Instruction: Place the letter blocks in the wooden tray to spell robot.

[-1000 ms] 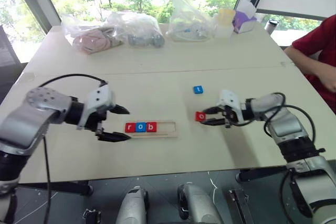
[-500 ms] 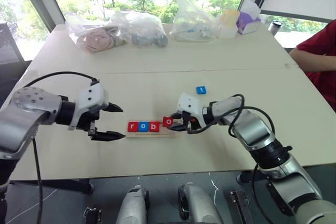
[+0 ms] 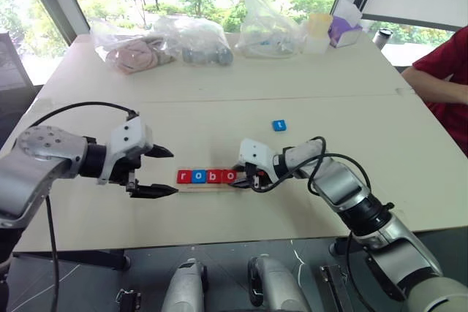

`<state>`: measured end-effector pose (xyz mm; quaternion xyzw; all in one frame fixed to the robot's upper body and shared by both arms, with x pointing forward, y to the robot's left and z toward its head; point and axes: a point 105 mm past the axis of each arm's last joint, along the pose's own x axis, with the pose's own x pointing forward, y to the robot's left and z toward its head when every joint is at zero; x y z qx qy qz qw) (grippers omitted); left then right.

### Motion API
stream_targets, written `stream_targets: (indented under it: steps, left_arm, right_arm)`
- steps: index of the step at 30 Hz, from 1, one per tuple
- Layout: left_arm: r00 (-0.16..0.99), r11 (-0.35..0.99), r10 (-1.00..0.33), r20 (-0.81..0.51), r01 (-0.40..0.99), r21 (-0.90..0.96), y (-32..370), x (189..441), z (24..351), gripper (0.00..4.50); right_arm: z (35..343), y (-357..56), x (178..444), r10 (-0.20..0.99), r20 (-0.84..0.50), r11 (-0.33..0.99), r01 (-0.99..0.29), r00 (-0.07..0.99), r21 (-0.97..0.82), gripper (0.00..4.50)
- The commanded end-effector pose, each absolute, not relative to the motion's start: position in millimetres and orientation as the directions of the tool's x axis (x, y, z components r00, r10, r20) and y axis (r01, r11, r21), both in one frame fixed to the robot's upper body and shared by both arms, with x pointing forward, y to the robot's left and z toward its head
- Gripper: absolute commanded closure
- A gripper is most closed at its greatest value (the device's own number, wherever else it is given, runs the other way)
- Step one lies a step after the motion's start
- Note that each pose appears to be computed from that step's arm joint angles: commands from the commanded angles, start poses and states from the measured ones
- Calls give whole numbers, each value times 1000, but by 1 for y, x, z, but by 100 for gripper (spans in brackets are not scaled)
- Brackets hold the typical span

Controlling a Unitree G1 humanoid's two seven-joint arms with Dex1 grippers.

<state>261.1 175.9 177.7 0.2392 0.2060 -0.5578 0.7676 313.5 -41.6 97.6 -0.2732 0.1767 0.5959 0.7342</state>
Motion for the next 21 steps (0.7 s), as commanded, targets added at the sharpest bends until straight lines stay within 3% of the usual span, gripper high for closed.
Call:
stream_targets:
  steps: [1,6,12,13,17,21]
  left_arm:
    - [305,248,-767,-565,952,178,172,260,188,0]
    - [305,249,-770,-561,952,176,171,261,188,0]
    - [308,254,-764,-568,951,174,172,262,185,0]
    - [309,256,-763,-567,951,174,172,262,185,0]
    - [315,262,-761,-567,949,176,173,264,185,0]
    - [322,269,-760,-564,947,179,174,265,186,0]
  right_arm:
    - [107,-36,317,788,-569,118,-965,235,-234,338]
    - [105,-35,318,786,-570,117,-963,239,-242,338]
    - [107,-29,320,797,-552,126,-961,246,-247,25]
    - [109,-28,320,802,-543,126,-959,248,-253,3]
    - [123,-24,325,827,-492,151,-951,270,-268,3]
    - [156,-30,333,869,-377,230,-935,322,-270,3]
